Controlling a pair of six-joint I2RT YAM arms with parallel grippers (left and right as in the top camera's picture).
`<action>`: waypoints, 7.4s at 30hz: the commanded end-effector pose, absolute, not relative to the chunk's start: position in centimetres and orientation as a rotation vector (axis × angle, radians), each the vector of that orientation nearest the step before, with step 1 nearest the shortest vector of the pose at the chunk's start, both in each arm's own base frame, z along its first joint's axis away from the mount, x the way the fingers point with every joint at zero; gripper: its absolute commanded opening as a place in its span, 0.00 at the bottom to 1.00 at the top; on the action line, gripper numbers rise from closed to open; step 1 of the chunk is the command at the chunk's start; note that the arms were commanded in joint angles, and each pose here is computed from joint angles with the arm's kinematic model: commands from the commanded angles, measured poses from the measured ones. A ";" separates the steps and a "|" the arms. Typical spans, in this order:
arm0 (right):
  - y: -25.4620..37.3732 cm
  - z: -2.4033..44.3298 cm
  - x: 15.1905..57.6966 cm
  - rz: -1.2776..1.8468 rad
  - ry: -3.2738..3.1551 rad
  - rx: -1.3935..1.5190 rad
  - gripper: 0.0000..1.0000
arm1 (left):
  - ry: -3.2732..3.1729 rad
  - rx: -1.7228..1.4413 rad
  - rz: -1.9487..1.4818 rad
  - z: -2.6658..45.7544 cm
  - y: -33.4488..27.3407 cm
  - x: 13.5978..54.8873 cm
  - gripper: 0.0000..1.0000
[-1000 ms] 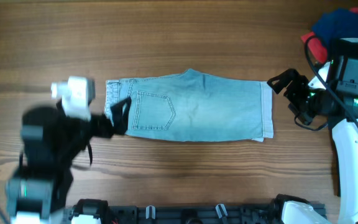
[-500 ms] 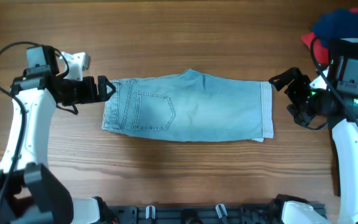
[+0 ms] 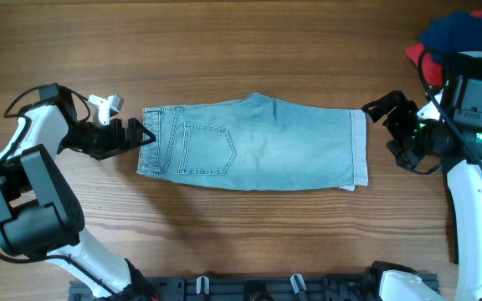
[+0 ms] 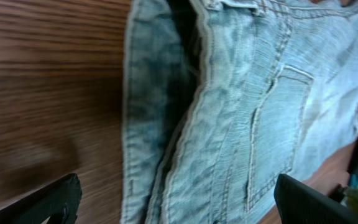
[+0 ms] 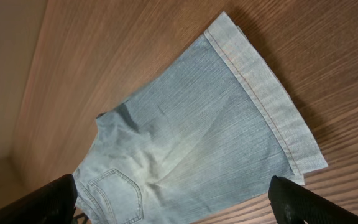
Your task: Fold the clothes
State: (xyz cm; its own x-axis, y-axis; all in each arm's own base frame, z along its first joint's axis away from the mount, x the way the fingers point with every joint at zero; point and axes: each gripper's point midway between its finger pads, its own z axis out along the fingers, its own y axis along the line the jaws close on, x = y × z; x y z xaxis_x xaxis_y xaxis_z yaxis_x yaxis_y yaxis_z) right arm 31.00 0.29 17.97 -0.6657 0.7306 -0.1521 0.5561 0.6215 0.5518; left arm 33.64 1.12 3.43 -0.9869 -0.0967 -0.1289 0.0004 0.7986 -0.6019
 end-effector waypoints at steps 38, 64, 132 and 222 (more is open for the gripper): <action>0.6 17.9 31.1 0.687 2.489 1.037 1.00 | 2.841 -0.805 -0.718 5.0 7.2 34.8 0.04; 0.6 17.9 31.1 0.687 2.489 1.037 1.00 | 2.710 -0.180 0.047 21.2 -8.8 35.8 0.04; 0.6 17.9 31.1 0.687 2.489 1.037 1.00 | 2.928 0.650 -0.317 12.0 -21.8 36.8 0.11; 0.6 17.9 31.1 0.687 2.489 1.036 1.00 | 1.722 -1.779 -1.073 1.2 29.2 45.4 0.04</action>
State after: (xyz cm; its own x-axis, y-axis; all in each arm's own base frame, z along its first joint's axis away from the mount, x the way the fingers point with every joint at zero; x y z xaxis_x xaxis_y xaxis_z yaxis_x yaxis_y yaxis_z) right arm 31.00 0.29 17.97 -0.6655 0.7308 -0.1519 0.5563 0.6212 0.5519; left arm 47.28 28.21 0.67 -0.1118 -0.9863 0.1212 -0.6569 -0.0181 -0.7538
